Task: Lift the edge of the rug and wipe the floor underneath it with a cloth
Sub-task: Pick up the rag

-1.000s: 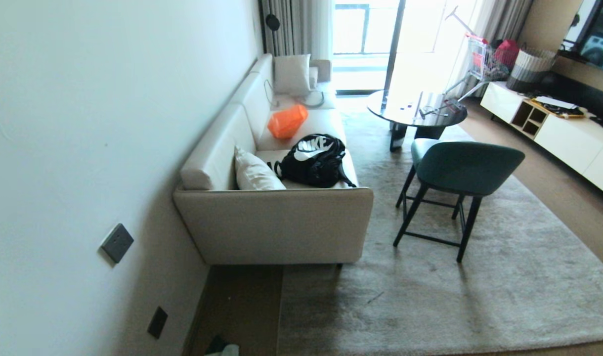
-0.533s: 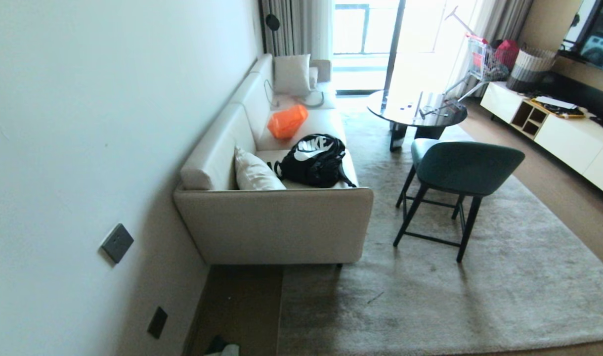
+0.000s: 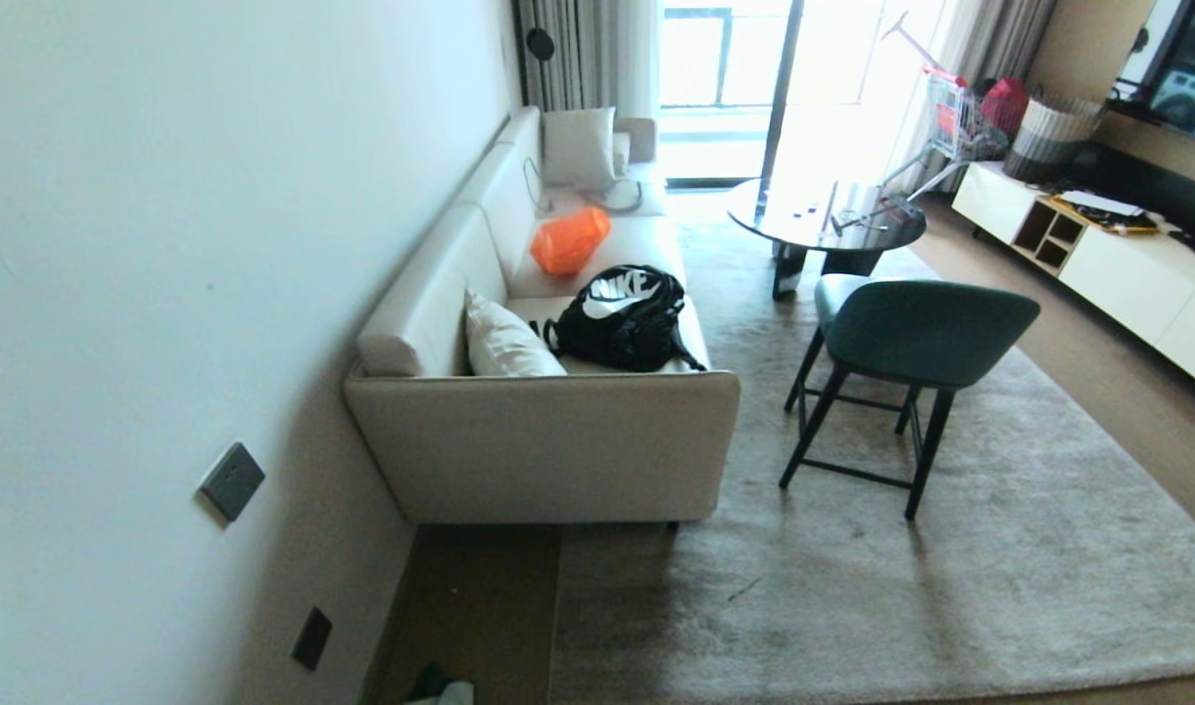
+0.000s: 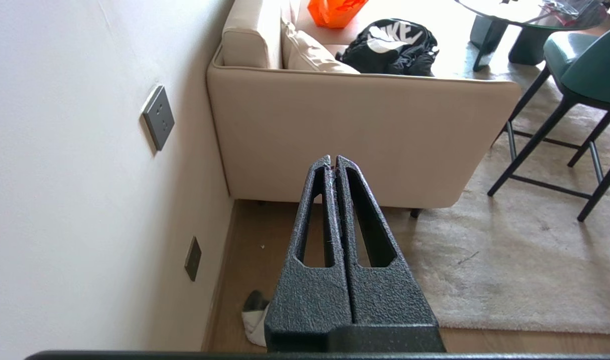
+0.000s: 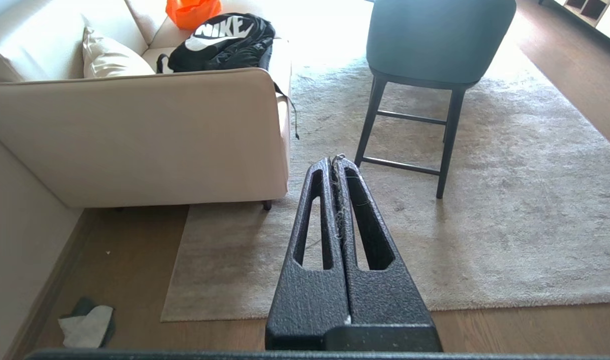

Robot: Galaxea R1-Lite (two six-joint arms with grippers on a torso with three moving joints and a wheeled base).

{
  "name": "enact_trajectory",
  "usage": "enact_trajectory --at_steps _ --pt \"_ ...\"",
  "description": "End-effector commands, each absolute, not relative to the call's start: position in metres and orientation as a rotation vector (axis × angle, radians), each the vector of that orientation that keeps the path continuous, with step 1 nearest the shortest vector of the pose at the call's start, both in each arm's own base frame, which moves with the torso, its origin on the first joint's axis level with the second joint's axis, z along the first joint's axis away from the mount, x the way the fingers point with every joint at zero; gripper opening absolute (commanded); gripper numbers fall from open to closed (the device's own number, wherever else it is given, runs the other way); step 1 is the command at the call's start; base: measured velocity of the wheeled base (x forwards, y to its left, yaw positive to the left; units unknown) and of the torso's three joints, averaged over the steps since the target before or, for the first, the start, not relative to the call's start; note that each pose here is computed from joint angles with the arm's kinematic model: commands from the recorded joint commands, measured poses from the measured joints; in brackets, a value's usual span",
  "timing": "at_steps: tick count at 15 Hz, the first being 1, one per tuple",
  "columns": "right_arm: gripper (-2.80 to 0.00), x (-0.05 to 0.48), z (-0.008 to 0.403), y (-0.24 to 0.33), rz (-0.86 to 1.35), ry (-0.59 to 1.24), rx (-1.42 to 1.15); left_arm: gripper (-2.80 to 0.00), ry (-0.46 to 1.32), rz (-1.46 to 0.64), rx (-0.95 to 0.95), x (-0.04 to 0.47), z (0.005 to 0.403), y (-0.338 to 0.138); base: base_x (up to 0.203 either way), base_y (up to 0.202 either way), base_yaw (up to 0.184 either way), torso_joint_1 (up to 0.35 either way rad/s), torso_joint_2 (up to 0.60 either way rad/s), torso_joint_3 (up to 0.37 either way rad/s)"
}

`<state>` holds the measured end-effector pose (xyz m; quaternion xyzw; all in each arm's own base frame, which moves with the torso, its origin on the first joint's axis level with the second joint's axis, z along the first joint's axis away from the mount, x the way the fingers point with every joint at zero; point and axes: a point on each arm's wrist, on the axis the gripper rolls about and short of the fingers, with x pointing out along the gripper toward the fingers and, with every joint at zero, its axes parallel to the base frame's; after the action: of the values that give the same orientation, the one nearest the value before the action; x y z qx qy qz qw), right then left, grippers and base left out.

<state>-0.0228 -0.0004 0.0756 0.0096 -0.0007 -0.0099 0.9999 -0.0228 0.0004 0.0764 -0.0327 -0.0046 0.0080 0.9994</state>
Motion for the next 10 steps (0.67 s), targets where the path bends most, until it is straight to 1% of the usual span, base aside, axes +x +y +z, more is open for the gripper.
enact_trajectory --at_steps 1,10 --pt "-2.8 -0.0228 0.0756 -0.0004 -0.02 -0.002 0.02 -2.8 -0.01 0.017 -0.066 -0.0228 0.0764 0.0004 0.0 0.0 0.0 0.0 0.0 0.0" --pt "-2.8 -0.0228 0.0758 -0.0004 -0.02 -0.003 0.022 -2.8 -0.01 0.017 -0.066 -0.0228 0.0764 0.0004 0.0 0.0 0.0 0.0 0.0 0.0"
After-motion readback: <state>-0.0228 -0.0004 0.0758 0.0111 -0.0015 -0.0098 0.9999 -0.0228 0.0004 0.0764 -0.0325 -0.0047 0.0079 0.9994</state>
